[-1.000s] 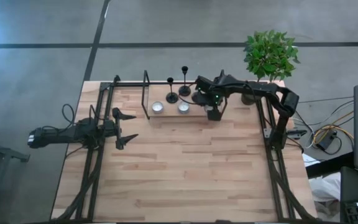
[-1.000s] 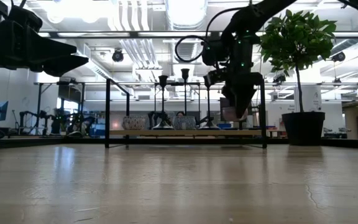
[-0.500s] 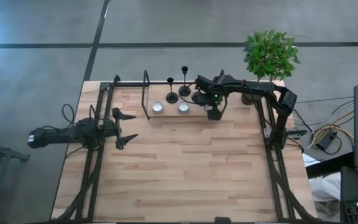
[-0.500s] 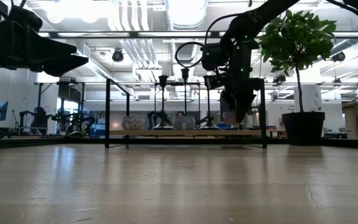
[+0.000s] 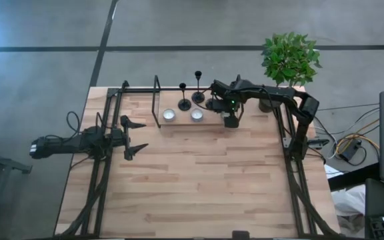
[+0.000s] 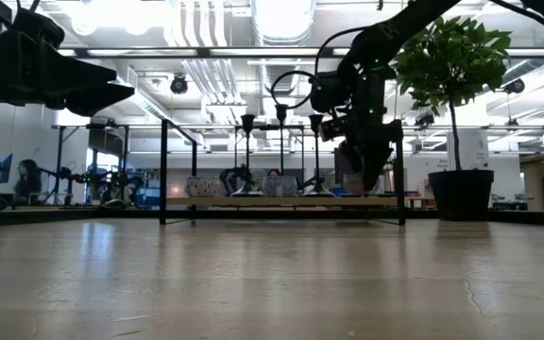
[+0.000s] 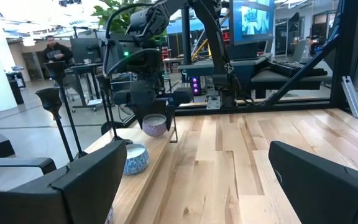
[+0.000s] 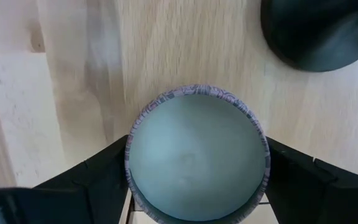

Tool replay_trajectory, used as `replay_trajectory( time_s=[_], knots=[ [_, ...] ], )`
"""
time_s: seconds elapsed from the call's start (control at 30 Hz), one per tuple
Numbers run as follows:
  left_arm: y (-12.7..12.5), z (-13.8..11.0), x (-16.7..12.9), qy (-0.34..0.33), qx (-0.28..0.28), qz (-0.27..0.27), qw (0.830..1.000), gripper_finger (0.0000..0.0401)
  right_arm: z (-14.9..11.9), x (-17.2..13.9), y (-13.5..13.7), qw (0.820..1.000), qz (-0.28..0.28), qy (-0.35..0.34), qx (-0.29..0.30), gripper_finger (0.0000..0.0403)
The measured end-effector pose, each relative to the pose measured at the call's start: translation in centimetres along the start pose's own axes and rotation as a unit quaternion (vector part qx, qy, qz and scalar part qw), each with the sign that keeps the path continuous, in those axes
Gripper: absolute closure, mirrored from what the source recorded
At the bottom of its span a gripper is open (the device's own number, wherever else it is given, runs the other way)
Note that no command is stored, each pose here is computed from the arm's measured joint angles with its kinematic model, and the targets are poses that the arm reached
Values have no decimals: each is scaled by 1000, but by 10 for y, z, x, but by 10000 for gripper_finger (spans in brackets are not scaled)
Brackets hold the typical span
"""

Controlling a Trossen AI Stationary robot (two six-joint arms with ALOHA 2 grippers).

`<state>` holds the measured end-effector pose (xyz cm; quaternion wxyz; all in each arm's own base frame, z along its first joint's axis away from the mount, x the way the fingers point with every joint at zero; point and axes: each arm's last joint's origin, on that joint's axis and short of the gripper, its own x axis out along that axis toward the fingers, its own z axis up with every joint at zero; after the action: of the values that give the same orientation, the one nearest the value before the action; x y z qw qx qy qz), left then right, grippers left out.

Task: Pick & Place candle stick holders
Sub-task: Put the pink scented candle on the shelf

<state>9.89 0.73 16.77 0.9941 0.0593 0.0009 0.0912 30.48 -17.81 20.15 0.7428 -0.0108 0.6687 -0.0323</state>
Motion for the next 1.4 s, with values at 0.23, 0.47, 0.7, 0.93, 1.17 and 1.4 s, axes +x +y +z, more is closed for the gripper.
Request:
replay_trajectory(
  time_s=[0.23,0.47,0.7,0.93,1.17,1.4],
  knots=[
    [0,0,0,0,0,0,1000,2,-1,3,-2,1000,-3,-5,0,107],
    [0,0,0,0,0,0,1000,2,-3,5,-3,1000,-4,-6,4,106],
    [0,0,0,0,0,0,1000,2,-5,7,-3,1000,-4,-5,4,106],
    [0,0,0,0,0,0,1000,2,-5,8,-2,1000,-3,-4,6,99],
    [0,0,0,0,0,0,1000,2,-5,8,-2,1000,-3,-5,16,72],
    [0,0,0,0,0,0,1000,2,-5,8,-2,1000,-4,-6,18,57]
  ],
)
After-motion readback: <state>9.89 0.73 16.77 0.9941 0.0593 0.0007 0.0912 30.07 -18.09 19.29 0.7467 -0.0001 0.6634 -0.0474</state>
